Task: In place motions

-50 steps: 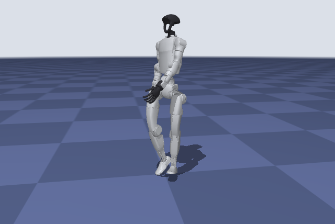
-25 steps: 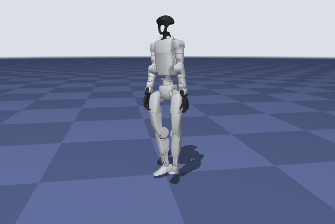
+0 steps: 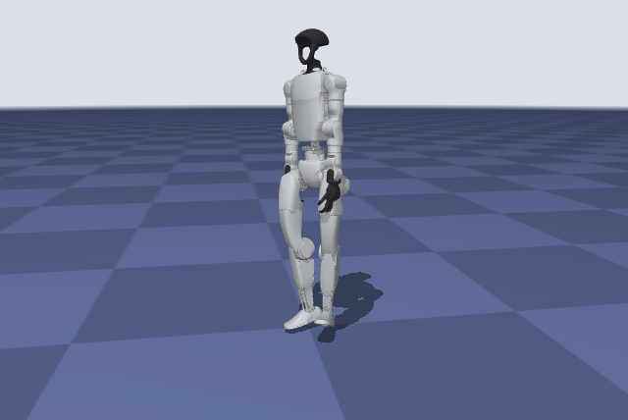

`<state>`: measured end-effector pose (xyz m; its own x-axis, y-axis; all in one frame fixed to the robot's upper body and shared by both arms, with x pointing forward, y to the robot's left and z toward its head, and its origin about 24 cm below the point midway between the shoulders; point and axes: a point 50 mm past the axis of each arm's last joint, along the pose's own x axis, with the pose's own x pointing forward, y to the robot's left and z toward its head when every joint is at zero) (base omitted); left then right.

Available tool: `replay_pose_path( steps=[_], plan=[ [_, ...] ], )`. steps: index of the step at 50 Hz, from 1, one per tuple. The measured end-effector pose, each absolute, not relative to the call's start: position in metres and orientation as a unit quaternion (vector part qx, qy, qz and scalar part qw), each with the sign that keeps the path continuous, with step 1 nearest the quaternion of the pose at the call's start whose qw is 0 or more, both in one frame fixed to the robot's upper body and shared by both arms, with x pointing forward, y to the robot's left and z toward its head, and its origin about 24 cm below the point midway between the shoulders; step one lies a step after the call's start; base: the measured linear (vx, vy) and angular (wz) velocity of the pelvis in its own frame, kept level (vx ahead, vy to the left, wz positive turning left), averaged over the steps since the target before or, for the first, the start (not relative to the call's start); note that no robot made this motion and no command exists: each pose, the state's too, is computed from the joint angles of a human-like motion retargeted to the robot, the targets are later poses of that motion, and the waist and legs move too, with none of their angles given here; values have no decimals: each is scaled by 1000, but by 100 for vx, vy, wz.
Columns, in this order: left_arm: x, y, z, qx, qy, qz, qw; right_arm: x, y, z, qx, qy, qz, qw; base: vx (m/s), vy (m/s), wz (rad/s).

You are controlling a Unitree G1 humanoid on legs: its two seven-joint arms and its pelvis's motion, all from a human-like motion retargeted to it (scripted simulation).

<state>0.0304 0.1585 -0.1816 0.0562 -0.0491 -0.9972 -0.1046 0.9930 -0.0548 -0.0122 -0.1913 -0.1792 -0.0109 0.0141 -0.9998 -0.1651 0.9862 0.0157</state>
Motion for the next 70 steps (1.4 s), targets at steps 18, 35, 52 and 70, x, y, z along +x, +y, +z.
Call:
replay_pose_path(
  steps=[18,35,52,70],
  plan=[
    [-67,165,-174,-92,776,92,617,145,-115,-157,5,508,128,852,-1,-3,1],
    [-99,165,-166,-105,810,114,565,162,-95,-145,-16,456,187,870,1,3,-8],
    [186,171,-142,-42,508,37,860,-92,-235,-158,-42,798,-91,594,-16,9,17],
    [-69,162,-173,-145,775,108,606,94,-136,-173,-11,605,133,785,19,-5,-18]
  ],
)
